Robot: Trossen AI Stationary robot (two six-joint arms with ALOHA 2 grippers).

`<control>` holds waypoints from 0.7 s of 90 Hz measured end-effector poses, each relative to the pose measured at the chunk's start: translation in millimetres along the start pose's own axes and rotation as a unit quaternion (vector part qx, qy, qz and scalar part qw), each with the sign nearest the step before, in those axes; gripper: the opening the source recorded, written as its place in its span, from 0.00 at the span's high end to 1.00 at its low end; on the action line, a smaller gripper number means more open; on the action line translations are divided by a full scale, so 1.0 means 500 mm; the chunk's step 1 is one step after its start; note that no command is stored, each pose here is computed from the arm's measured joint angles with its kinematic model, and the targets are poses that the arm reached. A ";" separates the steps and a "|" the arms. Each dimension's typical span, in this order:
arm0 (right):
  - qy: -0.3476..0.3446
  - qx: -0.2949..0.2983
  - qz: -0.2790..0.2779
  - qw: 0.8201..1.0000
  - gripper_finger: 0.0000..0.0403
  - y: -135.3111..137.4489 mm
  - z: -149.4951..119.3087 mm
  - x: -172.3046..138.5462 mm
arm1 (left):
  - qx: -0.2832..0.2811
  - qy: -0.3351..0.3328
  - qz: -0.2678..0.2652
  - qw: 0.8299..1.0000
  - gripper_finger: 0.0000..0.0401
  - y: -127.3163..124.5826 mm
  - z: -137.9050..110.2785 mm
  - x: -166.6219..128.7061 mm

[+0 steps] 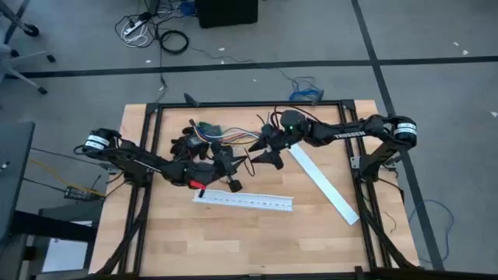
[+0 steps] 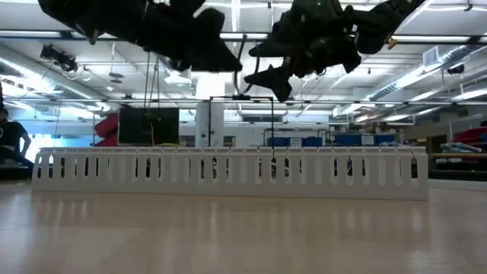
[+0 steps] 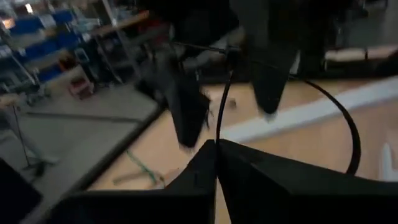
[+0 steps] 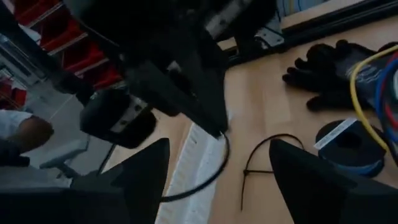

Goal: Ziptie cables
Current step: Wrap the cable wires with the black zip tie

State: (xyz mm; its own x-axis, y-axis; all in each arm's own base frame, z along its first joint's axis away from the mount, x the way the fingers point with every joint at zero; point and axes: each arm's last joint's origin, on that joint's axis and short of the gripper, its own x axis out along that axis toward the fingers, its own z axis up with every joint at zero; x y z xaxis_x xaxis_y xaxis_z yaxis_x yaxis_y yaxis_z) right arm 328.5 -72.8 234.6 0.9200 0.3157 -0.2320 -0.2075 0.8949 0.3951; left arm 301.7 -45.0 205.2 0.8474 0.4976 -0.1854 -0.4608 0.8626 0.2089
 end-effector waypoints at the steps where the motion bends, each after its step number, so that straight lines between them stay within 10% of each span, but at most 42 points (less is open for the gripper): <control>1: 0.000 -0.001 0.000 1.000 0.33 -0.001 0.000 0.000 | -0.002 0.002 0.000 1.000 1.00 0.000 -0.001 0.000; 28: -0.002 -0.020 -0.048 0.999 0.34 -0.050 0.006 -0.032 | 0.018 0.010 -0.073 0.997 1.00 -0.012 -0.003 -0.009; 63: -0.026 0.003 0.098 0.995 0.39 -0.017 0.028 -0.026 | 0.063 0.002 -0.086 0.994 1.00 0.025 -0.002 0.024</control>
State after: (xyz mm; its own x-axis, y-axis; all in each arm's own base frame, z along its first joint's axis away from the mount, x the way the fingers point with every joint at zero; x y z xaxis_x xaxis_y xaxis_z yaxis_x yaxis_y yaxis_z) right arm 322.8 -89.0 246.9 0.8777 0.4677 -0.1040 -0.3831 0.8154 0.4339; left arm 305.8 -28.0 204.8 0.9095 0.3449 -0.2322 -0.2730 0.9166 0.2920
